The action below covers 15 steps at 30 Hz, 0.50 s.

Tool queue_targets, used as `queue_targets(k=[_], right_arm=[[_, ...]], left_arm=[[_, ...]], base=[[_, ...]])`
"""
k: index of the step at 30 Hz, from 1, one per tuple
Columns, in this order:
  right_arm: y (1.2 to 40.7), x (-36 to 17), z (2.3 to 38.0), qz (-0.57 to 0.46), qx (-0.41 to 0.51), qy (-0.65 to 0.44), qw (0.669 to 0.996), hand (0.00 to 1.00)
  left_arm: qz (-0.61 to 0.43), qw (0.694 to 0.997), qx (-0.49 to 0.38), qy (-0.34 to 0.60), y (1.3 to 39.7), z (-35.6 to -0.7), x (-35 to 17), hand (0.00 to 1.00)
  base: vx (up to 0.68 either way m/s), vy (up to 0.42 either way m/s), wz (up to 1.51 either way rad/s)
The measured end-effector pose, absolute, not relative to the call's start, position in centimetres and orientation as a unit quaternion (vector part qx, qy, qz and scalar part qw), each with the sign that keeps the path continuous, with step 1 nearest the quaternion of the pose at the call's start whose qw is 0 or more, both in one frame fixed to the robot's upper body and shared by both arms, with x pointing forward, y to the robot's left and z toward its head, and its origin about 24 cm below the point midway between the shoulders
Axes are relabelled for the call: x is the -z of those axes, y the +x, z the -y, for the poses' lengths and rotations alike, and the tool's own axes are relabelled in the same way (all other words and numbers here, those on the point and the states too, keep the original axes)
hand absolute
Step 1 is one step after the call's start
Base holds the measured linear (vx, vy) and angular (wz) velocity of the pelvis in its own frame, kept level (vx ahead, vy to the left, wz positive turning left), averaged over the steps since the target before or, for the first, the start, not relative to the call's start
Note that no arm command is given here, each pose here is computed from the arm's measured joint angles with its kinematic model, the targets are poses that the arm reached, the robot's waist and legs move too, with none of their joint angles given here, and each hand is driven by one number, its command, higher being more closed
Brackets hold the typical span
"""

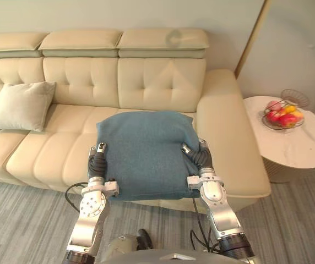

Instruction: Pick up cushions and gather them together orderly.

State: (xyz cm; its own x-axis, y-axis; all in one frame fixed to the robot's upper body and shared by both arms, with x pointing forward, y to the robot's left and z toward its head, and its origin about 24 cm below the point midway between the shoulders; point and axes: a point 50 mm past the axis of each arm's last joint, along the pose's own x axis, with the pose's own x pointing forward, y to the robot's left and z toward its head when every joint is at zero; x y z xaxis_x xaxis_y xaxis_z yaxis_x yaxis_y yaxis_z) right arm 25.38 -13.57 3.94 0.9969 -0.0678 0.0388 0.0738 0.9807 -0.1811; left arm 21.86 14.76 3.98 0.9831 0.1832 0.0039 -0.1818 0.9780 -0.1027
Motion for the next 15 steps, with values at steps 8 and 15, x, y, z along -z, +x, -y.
queue_targets(k=[8, 15], right_arm=[[24.7, -2.6, 13.5, -0.012, 0.017, -0.094, 0.995, 1.0], [23.9, -2.6, 14.4, -0.016, 0.031, -0.081, 0.996, 1.0]], left_arm=[[-0.027, 0.995, -0.091, -0.044, 20.5, -15.1, -2.5, 1.0], [-0.033, 0.997, -0.058, -0.025, 21.4, -14.6, -2.2, 1.0]], base=[[0.13, 0.165, 0.35], [0.18, 0.085, 0.31]])
